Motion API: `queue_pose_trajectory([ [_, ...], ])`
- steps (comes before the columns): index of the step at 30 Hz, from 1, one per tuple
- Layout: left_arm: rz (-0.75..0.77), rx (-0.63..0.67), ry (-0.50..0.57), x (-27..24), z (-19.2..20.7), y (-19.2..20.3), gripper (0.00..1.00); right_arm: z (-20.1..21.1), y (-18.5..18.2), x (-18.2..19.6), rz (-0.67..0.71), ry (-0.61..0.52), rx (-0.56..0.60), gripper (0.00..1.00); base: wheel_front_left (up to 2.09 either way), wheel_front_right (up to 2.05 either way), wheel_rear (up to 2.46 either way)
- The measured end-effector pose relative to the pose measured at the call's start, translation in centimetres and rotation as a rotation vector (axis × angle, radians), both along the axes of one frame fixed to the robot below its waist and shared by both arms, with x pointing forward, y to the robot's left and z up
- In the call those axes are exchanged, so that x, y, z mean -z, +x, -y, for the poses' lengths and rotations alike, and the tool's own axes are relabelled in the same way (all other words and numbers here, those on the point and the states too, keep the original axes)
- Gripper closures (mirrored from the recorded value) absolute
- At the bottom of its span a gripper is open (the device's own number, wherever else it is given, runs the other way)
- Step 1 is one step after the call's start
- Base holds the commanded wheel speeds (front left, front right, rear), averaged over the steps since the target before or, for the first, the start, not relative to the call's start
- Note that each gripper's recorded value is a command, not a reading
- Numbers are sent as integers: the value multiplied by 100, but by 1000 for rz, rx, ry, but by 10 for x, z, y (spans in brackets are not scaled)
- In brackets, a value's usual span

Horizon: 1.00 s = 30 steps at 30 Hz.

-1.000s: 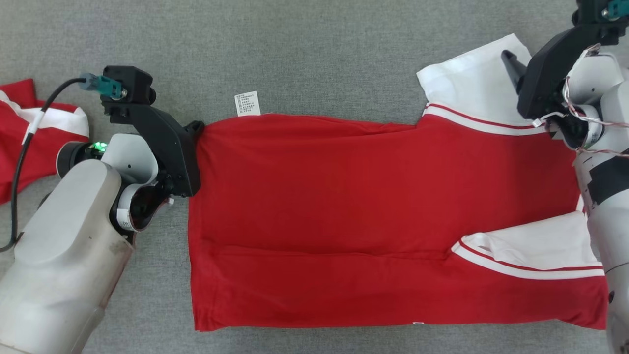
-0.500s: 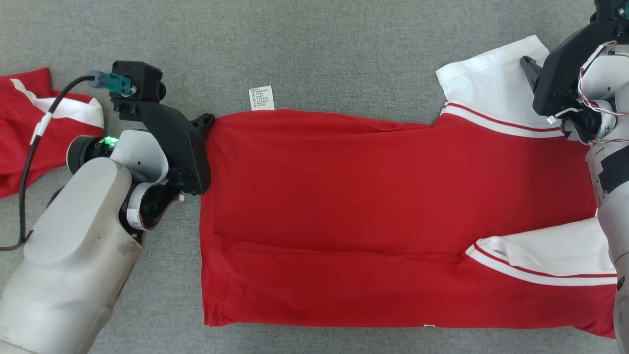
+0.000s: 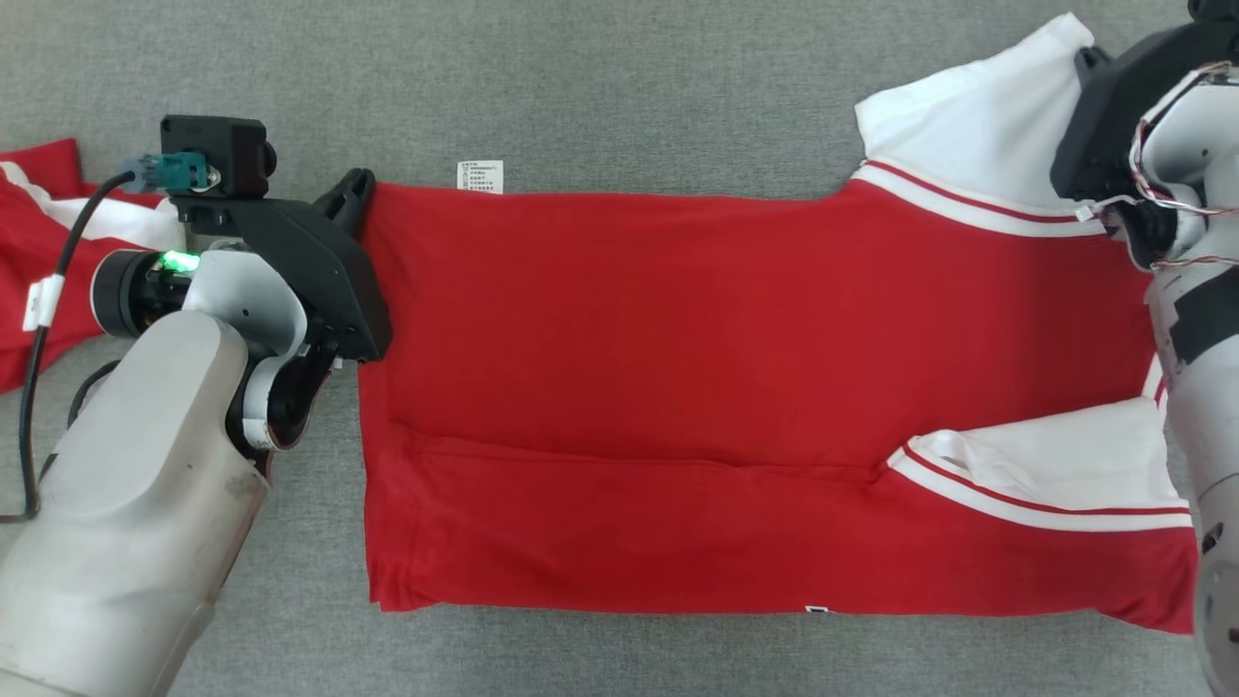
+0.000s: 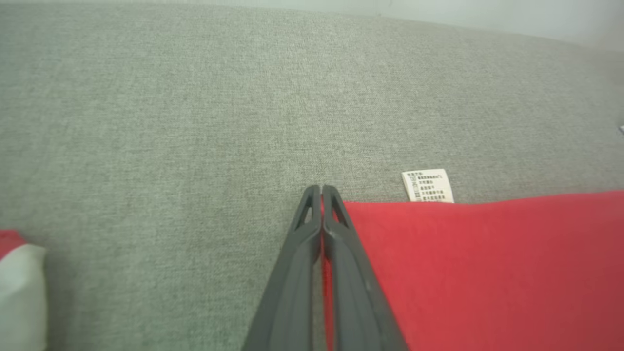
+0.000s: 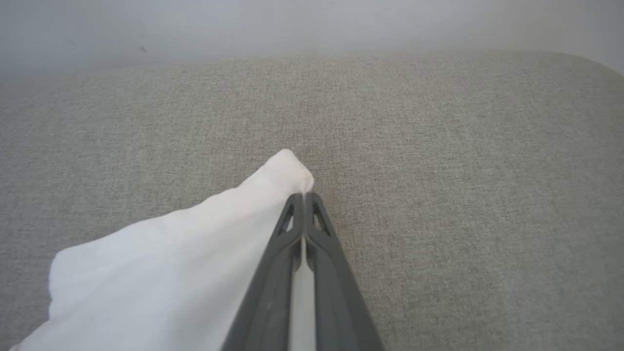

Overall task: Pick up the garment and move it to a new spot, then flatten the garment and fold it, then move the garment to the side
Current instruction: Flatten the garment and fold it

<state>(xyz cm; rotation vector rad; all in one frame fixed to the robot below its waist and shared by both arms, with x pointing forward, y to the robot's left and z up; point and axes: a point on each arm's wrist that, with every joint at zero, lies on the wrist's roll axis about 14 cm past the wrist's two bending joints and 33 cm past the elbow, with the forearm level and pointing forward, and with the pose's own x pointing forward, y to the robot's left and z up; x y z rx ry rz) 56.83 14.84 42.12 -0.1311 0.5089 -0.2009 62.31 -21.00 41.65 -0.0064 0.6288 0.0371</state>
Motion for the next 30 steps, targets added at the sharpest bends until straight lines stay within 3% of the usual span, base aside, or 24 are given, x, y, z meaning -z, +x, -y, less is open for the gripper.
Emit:
queue_pose_trajectory([
  [14,136,75,-21,-26,28,-12,100,-21,-17,-35,155,92,-36,100,0,0,0],
  [25,284,89,-55,-51,39,-47,100,-4,-84,-58,285,169,-70,100,0,0,0],
  [30,265,79,-51,-42,35,-66,100,9,-123,-53,280,183,-46,100,0,0,0],
])
